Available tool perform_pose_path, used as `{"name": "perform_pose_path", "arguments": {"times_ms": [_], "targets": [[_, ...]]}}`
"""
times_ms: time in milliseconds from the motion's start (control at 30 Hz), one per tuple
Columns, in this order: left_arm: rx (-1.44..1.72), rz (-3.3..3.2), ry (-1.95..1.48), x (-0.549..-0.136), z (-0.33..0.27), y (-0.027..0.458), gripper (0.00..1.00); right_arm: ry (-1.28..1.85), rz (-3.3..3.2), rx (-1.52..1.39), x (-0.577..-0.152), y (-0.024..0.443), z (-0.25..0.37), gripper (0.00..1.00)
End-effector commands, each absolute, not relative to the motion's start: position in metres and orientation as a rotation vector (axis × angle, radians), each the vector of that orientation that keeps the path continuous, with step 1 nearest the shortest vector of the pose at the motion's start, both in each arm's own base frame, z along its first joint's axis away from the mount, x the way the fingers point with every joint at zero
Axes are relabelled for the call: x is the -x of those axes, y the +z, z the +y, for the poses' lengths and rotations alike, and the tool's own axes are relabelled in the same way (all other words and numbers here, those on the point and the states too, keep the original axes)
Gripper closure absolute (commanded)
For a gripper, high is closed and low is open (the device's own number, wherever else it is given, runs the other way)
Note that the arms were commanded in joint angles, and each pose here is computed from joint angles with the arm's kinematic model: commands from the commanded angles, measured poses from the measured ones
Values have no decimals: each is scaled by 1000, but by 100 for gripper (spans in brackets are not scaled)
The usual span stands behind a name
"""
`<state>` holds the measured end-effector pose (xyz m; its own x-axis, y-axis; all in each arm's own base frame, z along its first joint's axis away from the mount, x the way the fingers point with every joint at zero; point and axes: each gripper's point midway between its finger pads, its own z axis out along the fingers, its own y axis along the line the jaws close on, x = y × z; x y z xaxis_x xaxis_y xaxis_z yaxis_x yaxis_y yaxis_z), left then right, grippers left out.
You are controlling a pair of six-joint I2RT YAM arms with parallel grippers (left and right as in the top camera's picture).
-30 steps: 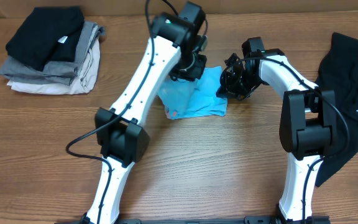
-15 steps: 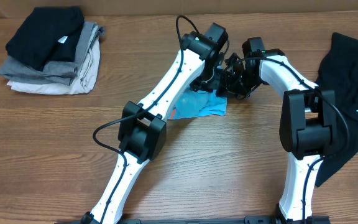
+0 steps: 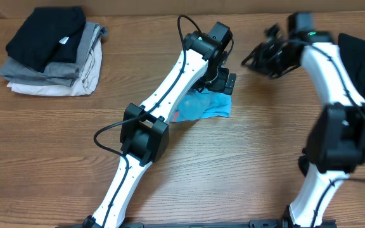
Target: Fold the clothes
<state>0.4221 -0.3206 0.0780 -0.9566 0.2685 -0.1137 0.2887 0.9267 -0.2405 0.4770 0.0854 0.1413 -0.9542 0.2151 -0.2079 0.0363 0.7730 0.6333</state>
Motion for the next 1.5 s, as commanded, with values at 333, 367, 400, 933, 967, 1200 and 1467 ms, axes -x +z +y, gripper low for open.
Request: {"name": "perform_pose_path", "arguments": {"times_ms": [333, 367, 400, 933, 967, 1200, 1467], "targets": [[-59, 2468, -495, -482, -163, 326, 0, 882, 2772, 102, -432, 175, 149, 41], [-7, 2460, -478, -483, -141, 332, 0, 831, 2803, 129, -427, 170, 155, 37], [27, 2457, -466, -483, -126, 335, 0, 789, 2827, 159, -421, 166, 163, 32], [182, 2534, -366, -477, -31, 319, 0, 138, 2967, -39, -394, 89, 214, 25], [182, 2535, -366, -477, -31, 319, 0, 136, 2969, -43, -396, 85, 214, 27], [183, 2538, -366, -477, -31, 318, 0, 88, 3021, -73, -391, 76, 200, 91], [173, 2537, -352, -477, -29, 318, 0, 7, 3112, -215, -382, 74, 153, 96]]}}
